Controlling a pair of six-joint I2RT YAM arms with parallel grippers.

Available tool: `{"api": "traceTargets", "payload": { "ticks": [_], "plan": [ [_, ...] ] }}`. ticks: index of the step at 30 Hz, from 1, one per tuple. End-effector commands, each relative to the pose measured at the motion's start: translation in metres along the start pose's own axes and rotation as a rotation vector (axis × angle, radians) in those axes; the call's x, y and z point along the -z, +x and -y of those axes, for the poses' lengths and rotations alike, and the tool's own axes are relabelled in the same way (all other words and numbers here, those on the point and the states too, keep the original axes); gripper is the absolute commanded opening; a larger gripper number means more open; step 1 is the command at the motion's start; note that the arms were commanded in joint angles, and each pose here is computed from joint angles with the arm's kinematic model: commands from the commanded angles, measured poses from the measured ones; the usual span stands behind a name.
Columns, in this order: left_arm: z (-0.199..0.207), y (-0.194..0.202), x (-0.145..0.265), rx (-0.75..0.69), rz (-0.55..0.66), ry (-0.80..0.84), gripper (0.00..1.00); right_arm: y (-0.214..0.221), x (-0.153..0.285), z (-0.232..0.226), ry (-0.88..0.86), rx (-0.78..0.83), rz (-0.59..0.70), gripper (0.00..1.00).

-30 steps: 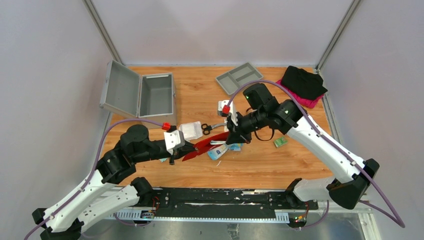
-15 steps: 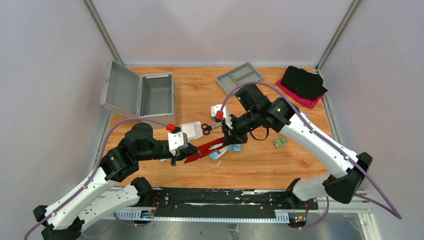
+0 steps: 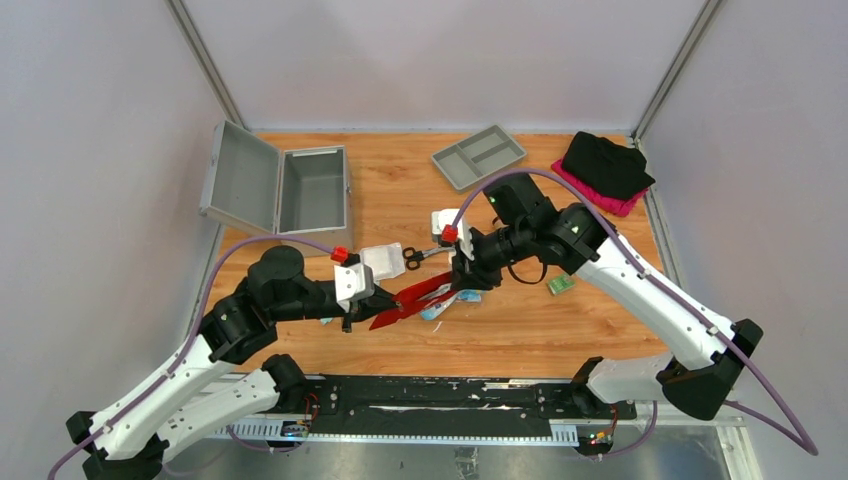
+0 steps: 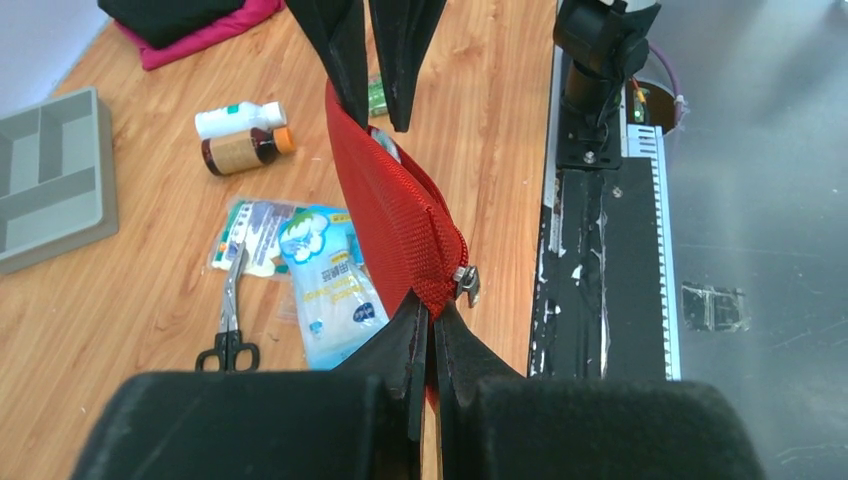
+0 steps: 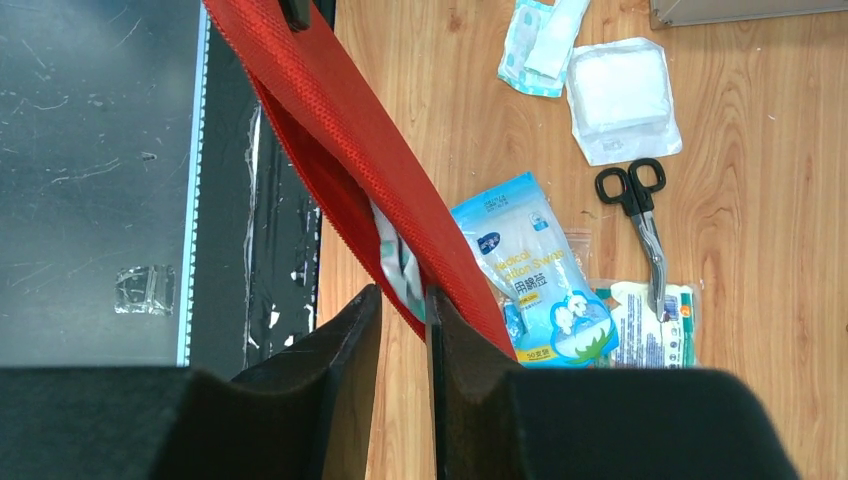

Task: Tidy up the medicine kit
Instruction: Place the medical item at the medicine pouch.

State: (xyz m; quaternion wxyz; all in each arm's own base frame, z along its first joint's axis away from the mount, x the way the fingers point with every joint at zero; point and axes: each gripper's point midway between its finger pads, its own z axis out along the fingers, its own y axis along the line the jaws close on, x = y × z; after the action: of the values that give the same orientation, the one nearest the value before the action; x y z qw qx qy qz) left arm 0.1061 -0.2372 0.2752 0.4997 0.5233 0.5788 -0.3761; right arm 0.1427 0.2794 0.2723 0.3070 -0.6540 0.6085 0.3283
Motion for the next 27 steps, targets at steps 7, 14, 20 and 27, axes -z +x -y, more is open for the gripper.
{"api": "traceTargets", "payload": {
  "ticks": [7,14,20,27],
  "plan": [
    [-0.001,-0.012,0.004,0.0,0.068,-0.02,0.0,0.002,0.0,0.001,0.039,-0.001,0.012,0.19],
    [-0.034,-0.002,0.013,0.041,0.024,-0.233,0.0,-0.004,0.003,0.009,0.115,-0.01,0.061,0.15],
    [-0.089,-0.003,0.065,0.139,0.096,-0.687,0.0,-0.028,0.016,0.053,0.444,-0.163,0.323,0.22],
    [-0.114,0.003,0.137,0.215,0.162,-1.057,0.0,-0.009,-0.028,0.08,0.515,-0.47,0.43,0.22]
  ]
}}
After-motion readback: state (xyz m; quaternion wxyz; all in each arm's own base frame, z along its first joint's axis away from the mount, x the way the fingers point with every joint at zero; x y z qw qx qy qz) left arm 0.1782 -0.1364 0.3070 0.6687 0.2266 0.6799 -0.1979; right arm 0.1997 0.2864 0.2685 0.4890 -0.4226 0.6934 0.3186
